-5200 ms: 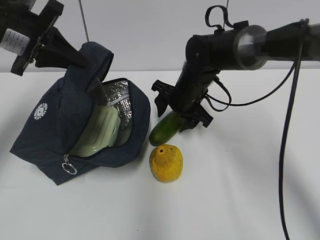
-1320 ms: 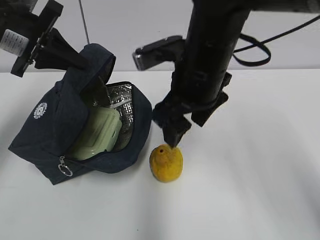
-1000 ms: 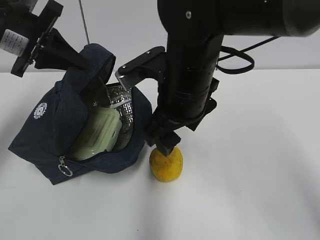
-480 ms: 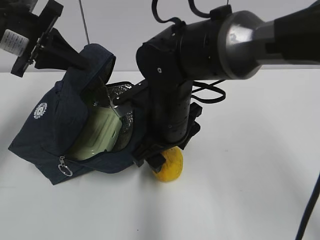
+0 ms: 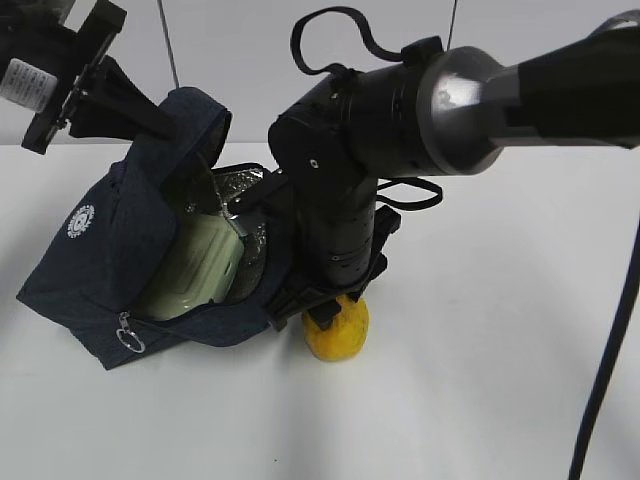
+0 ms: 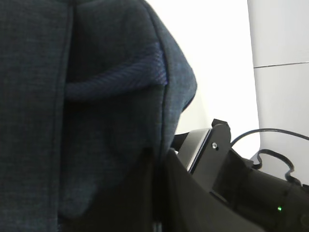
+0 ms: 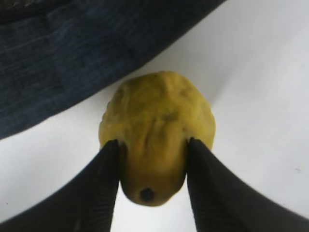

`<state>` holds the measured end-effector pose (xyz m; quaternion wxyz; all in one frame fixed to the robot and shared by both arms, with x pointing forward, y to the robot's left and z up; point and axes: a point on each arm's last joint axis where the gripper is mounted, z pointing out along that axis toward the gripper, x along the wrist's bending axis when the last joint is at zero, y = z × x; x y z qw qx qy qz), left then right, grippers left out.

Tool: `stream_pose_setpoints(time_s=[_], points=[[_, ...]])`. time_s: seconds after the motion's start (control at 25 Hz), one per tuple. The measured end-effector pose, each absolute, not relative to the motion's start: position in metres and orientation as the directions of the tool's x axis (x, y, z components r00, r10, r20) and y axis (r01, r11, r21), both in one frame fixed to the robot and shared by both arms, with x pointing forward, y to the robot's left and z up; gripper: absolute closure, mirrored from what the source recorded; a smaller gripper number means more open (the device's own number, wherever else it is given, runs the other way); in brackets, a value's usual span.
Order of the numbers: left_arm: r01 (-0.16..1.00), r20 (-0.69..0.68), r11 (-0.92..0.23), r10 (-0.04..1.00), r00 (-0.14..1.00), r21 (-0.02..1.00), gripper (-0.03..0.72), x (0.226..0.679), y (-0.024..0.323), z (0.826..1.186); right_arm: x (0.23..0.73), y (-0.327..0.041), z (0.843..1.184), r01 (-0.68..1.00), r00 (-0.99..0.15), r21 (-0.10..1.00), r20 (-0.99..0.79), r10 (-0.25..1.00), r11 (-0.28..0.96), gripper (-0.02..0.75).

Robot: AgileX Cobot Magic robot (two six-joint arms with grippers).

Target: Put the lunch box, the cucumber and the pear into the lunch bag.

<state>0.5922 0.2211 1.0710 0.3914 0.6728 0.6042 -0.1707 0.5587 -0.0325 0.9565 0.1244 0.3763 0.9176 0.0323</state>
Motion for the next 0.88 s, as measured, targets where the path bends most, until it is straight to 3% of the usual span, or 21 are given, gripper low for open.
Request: stream_pose_setpoints(time_s=[0.2,0.48,0.68,0.88], points=[[0.947,-0.703,0.036,0.679,0.212,0.320,0.684,0.592,0.221,1.071,0.561,-0.035,0.957,0.665,-0.693,0.148,-0.243,0.679,0.732,0.457],[0.947,-0.703,0.036,0.679,0.212,0.320,0.684,0.592,0.221,1.071,0.561,-0.040,0.962,0.667,-0.693,0.104,-0.279,0.665,0.738,0.468],[0.947,-0.703,0.036,0.679,0.212,0.320,0.684,0.592,0.221,1.071,0.560,-0.042,1.013,0.663,-0.669,0.176,-0.298,0.681,0.728,0.468],[0.947,-0.703,0.036,0.679,0.212,0.320,0.684,0.592,0.221,1.071,0.557,-0.042,1.081,0.626,-0.631,0.375,-0.270,0.727,0.683,0.468]])
